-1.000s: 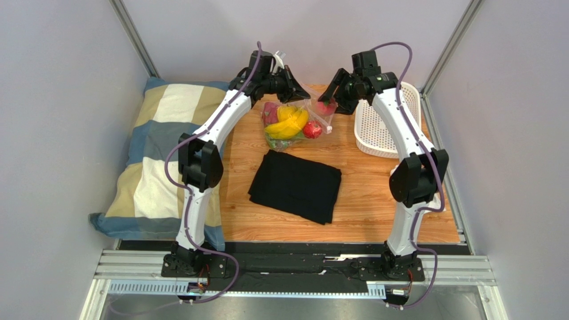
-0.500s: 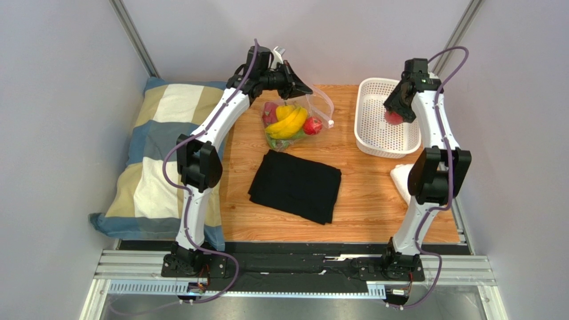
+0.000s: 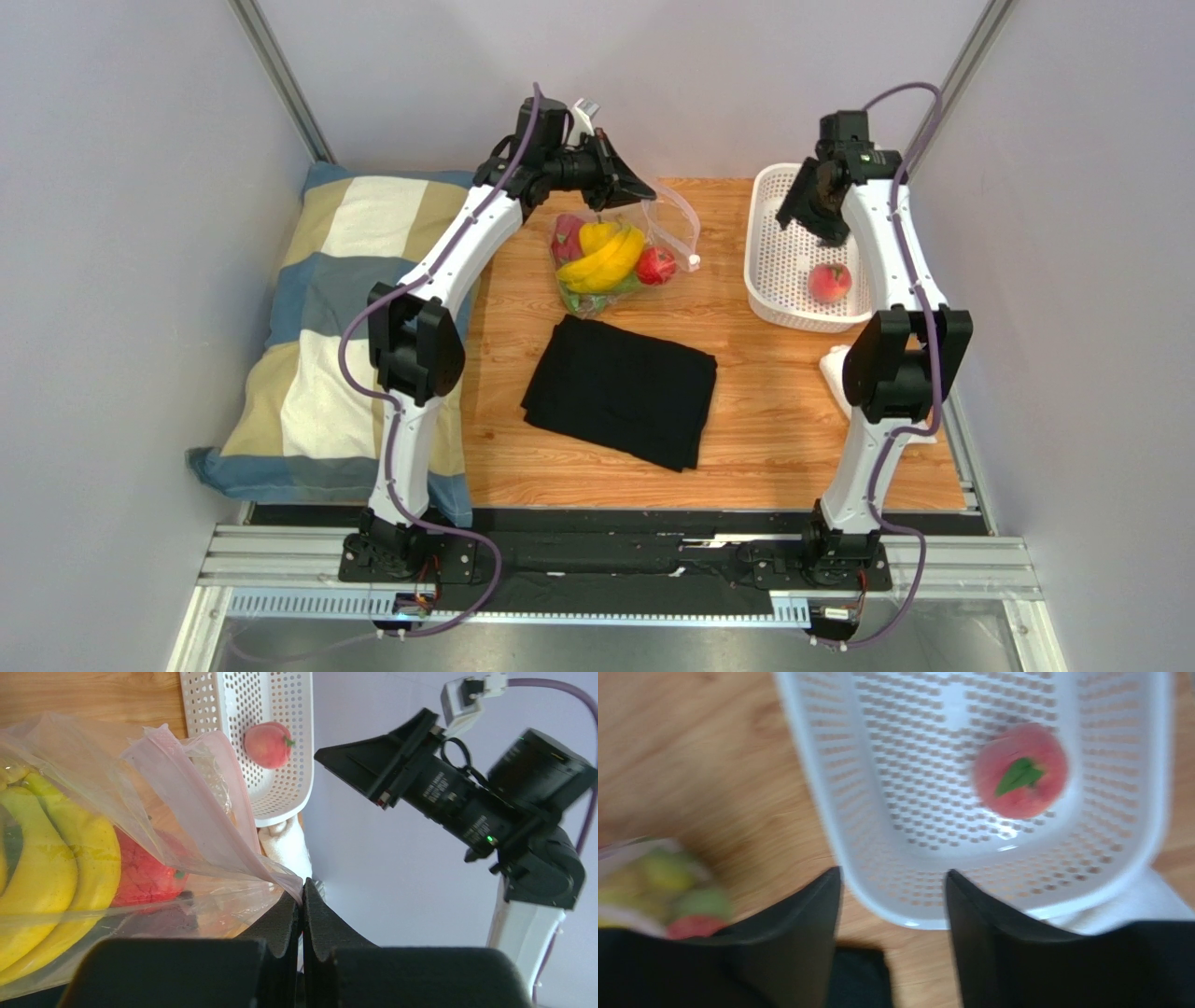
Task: Open the zip-top bag and remove the fake food
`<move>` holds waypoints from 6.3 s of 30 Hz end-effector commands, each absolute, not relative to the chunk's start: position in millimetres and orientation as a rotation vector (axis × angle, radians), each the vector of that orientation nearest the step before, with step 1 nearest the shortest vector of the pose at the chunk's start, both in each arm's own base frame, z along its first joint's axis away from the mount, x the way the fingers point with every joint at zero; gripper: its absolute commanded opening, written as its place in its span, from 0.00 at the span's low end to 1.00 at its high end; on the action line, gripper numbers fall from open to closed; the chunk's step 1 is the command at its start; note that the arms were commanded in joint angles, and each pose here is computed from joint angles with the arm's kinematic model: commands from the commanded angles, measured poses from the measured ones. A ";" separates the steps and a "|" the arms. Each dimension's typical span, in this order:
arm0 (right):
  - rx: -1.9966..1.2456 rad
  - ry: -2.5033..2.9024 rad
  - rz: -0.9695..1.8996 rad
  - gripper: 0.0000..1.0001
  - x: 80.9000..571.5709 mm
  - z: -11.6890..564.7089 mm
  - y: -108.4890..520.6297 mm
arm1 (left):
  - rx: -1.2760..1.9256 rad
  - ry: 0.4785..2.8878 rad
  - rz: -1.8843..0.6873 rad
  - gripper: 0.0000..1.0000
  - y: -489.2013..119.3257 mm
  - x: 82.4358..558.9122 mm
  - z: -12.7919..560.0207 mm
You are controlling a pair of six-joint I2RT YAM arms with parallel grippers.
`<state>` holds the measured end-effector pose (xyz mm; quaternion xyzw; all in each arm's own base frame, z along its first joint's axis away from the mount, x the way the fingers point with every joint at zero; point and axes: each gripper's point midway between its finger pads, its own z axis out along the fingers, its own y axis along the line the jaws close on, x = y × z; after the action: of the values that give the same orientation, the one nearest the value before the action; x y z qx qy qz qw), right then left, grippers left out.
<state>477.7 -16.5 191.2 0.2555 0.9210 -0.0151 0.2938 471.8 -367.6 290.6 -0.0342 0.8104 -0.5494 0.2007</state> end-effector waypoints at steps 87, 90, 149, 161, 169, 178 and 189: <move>1.025 2.338 0.070 0.06 465.0 151.5 -61.4 | 0.071 2.222 -1.452 0.00 -371.2 442.0 323.0; 1.060 2.410 0.016 0.16 454.8 125.2 -69.2 | 0.070 2.221 -1.453 0.00 -371.2 441.8 323.5; 0.525 2.621 1.080 0.75 462.2 116.6 264.9 | 0.084 2.237 -1.473 0.00 -381.0 434.3 319.5; 0.470 2.580 1.069 0.35 467.8 128.2 268.3 | 0.105 2.252 -1.445 0.00 -380.0 429.4 315.5; 0.330 2.501 1.098 0.02 458.8 170.7 270.2 | 0.082 2.236 -1.410 0.00 -371.9 439.1 318.4; 0.065 2.404 1.202 0.00 439.7 222.4 287.5 | 0.091 2.200 -1.408 0.00 -366.8 445.3 328.0; -0.495 2.104 1.077 0.00 436.8 262.0 282.4 | 0.109 2.185 -1.365 0.00 -359.3 441.0 335.5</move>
<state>441.7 272.7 173.4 -0.0494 0.8893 0.3936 0.2276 453.1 -363.7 280.9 0.0057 0.8401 -0.4948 0.2222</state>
